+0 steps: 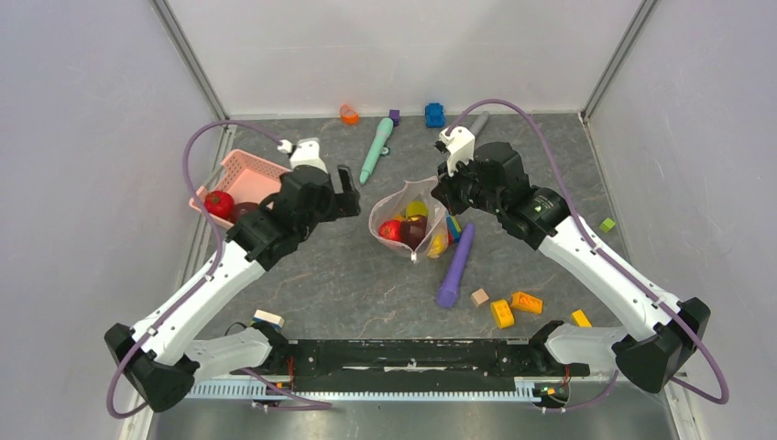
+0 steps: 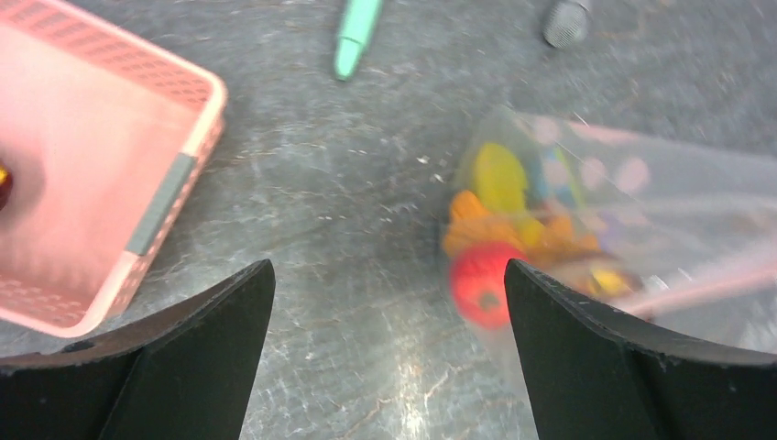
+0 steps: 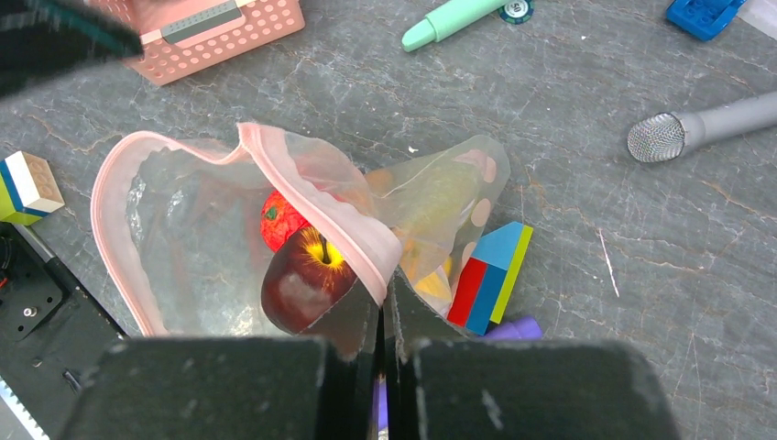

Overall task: Place the food in the zip-top bag and seal the zipper
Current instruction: Pick up the fake fruit from the bin.

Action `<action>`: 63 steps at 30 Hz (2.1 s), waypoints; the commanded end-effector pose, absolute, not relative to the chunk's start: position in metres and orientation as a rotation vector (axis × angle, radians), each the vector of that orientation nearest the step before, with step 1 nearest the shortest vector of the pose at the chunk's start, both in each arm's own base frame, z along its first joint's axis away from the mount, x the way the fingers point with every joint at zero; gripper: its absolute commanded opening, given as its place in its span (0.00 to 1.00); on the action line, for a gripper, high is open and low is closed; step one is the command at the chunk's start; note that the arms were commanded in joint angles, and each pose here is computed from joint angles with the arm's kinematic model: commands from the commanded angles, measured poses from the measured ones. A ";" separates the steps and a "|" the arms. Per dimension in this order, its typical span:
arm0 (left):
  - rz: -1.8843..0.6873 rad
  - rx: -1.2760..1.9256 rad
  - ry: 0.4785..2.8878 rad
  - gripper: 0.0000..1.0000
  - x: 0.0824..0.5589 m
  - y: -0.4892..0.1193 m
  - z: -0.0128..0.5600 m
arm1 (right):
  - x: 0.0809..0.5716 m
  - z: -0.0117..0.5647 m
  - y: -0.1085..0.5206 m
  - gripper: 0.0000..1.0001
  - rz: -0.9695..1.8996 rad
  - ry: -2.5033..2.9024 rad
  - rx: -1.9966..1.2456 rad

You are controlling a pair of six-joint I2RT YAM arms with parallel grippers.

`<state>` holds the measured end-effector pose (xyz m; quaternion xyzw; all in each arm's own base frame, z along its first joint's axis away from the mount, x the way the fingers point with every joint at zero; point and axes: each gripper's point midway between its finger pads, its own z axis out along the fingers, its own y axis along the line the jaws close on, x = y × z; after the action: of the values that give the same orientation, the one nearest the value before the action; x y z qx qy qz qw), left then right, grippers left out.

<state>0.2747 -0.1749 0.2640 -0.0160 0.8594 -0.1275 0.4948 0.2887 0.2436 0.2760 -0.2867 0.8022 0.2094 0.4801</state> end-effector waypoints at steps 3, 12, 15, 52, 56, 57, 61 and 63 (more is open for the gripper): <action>-0.336 -0.412 2.074 1.00 0.307 -0.119 0.251 | 0.291 0.288 0.239 0.00 0.496 1.912 -0.681; -0.052 -0.904 2.057 1.00 0.322 -0.015 0.206 | 0.293 0.284 0.240 0.00 0.490 1.920 -0.688; 0.028 -1.056 2.021 1.00 0.333 0.017 0.190 | 0.294 0.282 0.240 0.00 0.485 1.924 -0.691; 0.270 -1.406 2.197 0.98 0.409 0.101 0.048 | 0.308 0.264 0.229 0.00 0.355 1.982 -0.686; 0.212 -1.401 2.226 0.90 0.409 0.092 0.045 | 0.308 0.264 0.229 0.00 0.353 1.983 -0.686; 0.194 -1.399 2.238 0.87 0.408 0.089 0.044 | 0.308 0.263 0.229 0.00 0.353 1.984 -0.686; 0.083 -1.384 2.270 0.67 0.409 0.074 0.043 | 0.308 0.263 0.229 0.00 0.355 1.985 -0.686; 0.050 -1.377 2.271 0.51 0.409 0.070 0.047 | 0.307 0.264 0.229 0.00 0.359 1.983 -0.684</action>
<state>0.4004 0.0820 0.0368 -0.4976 0.8340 0.0682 0.2286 0.3026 0.2318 0.2583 -0.2841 0.8179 0.1559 0.4755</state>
